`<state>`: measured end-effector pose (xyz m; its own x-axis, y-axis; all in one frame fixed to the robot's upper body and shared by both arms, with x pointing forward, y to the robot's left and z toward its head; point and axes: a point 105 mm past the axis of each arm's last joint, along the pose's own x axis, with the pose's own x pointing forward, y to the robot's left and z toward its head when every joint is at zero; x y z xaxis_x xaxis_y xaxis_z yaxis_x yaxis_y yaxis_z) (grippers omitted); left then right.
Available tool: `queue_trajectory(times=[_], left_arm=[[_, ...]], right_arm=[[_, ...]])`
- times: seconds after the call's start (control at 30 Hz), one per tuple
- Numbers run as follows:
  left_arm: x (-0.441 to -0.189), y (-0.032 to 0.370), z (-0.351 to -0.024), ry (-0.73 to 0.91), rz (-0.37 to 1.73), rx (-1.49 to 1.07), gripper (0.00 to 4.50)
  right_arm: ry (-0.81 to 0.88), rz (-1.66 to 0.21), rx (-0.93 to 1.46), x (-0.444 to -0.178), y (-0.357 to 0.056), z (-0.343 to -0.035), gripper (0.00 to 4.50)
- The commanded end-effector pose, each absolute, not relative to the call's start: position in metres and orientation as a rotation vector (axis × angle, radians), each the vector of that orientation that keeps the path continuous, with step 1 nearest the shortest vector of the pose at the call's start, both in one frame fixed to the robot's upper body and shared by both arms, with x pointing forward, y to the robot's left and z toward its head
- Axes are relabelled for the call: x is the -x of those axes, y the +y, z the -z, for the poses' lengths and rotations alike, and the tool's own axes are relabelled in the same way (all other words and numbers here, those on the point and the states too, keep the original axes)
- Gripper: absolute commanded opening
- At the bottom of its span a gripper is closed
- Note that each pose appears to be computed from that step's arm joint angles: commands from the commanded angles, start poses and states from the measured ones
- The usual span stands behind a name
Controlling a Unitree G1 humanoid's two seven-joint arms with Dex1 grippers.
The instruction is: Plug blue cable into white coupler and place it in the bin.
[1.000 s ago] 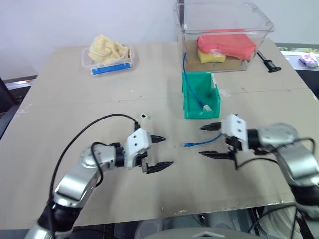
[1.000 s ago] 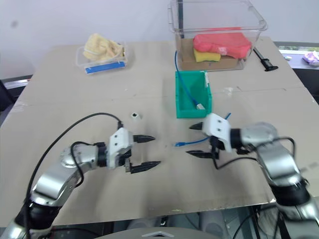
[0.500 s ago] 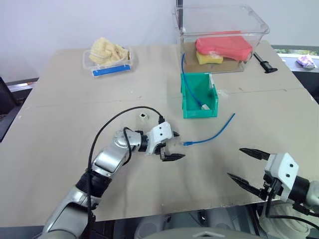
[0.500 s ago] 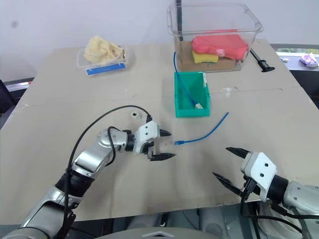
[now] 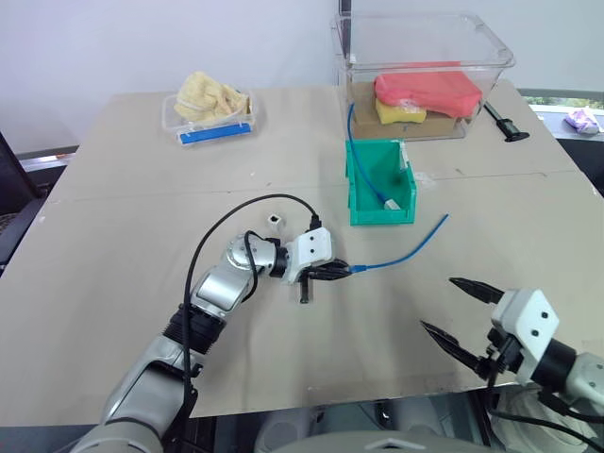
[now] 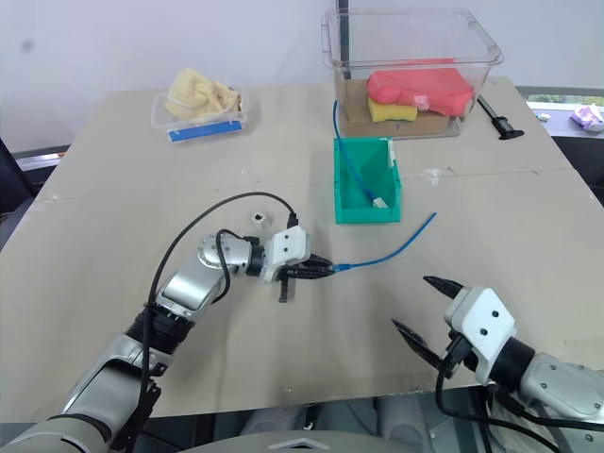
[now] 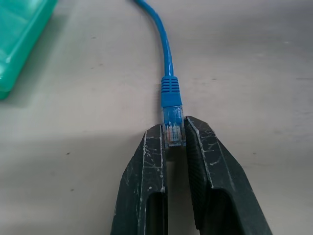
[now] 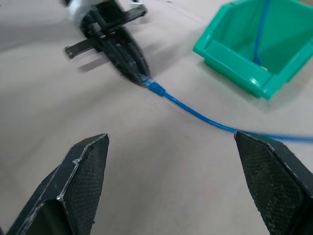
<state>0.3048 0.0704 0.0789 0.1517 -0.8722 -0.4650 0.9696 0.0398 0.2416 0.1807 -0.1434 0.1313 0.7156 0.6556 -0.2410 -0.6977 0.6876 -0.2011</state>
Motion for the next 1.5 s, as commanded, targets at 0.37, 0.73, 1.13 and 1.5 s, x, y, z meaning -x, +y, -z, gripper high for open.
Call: queue_trajectory(times=[0.37, 0.73, 1.13, 1.5], left_arm=[[-0.299, 0.049, -0.161, -0.377, 1.373, -0.516, 0.03], [-0.301, 0.039, -0.181, -0.526, 1.329, -0.545, 0.03], [-0.296, 0.038, -0.185, -0.543, 1.338, -0.554, 0.03], [-0.293, 0.039, -0.186, -0.528, 1.348, -0.547, 0.03]], right_arm=[[0.181, -0.659, -0.332, -0.199, -0.108, -0.139, 4.05], [0.045, -0.658, -0.591, -0.242, -0.088, -0.187, 2.91], [0.072, -0.679, -0.616, -0.249, -0.085, -0.193, 1.35], [0.119, -0.727, -0.623, -0.245, -0.083, -0.189, 0.11]])
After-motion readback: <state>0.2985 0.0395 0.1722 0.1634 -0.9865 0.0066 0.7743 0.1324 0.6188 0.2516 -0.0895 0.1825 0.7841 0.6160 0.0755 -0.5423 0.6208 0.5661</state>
